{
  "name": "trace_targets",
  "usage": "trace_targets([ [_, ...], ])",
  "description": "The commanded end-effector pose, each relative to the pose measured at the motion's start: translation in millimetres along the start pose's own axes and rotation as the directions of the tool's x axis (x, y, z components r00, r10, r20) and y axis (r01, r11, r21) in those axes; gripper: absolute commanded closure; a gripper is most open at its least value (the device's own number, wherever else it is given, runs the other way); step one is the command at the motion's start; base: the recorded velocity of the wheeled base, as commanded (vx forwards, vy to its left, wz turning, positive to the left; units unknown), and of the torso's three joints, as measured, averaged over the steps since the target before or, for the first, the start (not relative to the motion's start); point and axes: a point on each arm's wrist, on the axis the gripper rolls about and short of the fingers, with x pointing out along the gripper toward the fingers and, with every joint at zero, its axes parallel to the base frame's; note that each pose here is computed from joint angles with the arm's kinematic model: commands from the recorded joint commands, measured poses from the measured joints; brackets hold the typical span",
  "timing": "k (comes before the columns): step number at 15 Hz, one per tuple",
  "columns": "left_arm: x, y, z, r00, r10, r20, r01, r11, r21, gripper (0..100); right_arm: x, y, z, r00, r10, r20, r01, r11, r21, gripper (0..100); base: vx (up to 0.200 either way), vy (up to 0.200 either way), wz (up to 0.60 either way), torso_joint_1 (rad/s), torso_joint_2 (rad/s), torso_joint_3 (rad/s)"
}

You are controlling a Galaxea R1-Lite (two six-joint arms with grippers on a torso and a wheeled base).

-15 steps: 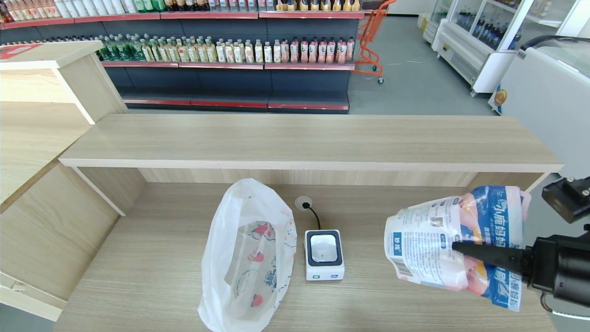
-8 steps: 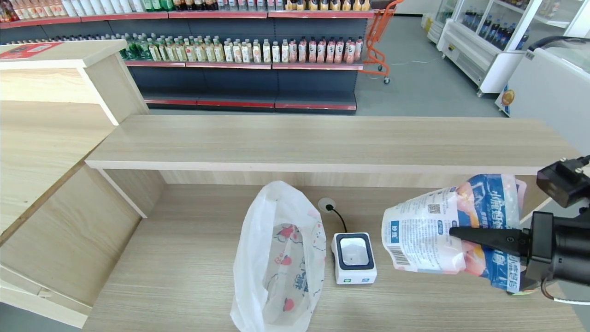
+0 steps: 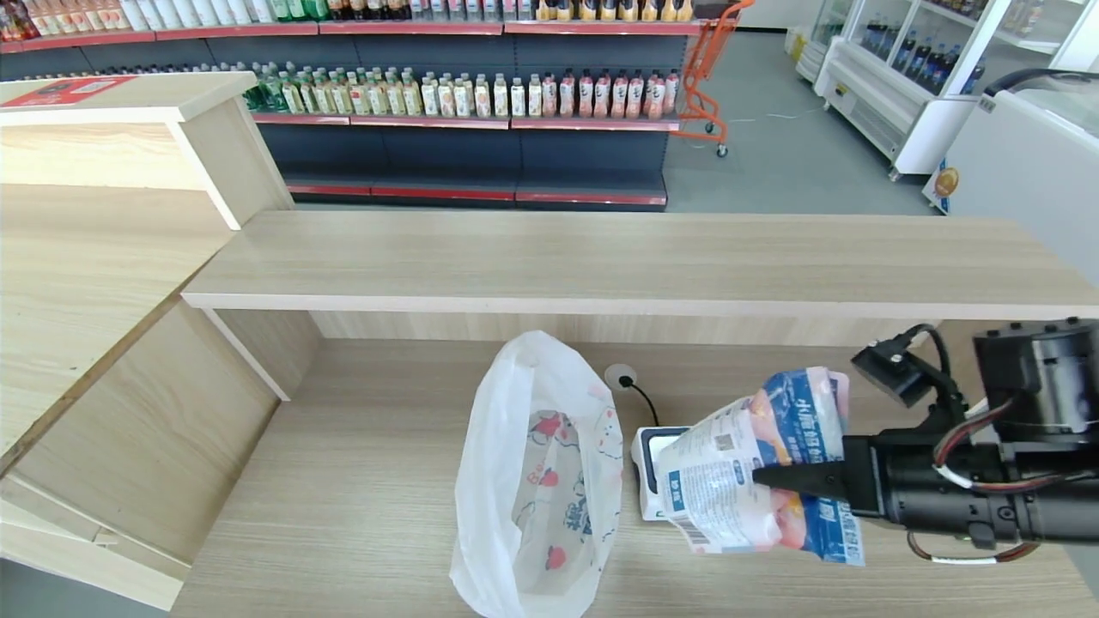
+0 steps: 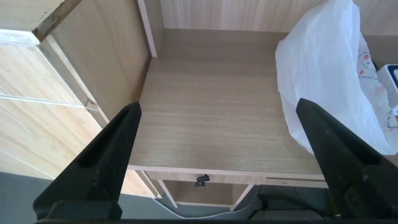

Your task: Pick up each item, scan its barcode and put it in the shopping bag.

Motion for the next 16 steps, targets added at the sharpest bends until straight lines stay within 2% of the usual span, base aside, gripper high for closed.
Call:
trace_targets([
  [1,0.1,0.0,-0.1,1.0,0.002,-0.002,-0.002,1.0,0.0,0,50.3,-14.7,-0.3,0.991,-0.081,-0.109,0.078,0.996,-0.033,100,0.0,0.0,0.0,0.0,0.0,0.0],
  [3,0.1,0.0,-0.1,1.0,0.002,-0.002,-0.002,1.0,0.001,0,72.2,-17.3,10.8,0.989,-0.082,-0.119,0.078,0.996,-0.041,100,0.0,0.0,0.0,0.0,0.0,0.0],
  [6,0.1,0.0,-0.1,1.0,0.0,-0.002,0.0,1.0,0.0,0,112.7,-8.9,29.4,0.993,-0.032,-0.11,0.024,0.997,-0.078,100,0.0,0.0,0.0,0.0,0.0,0.0],
  [11,0.1,0.0,-0.1,1.0,0.0,-0.002,0.0,1.0,0.0,0,169.7,-3.2,14.2,0.988,0.014,-0.154,-0.039,0.987,-0.159,100,0.0,0.0,0.0,0.0,0.0,0.0],
  [16,0.1,0.0,-0.1,1.0,0.0,-0.002,0.0,1.0,0.0,0,208.7,-10.9,-7.1,0.992,-0.01,-0.127,-0.024,0.963,-0.27,100,0.0,0.0,0.0,0.0,0.0,0.0],
])
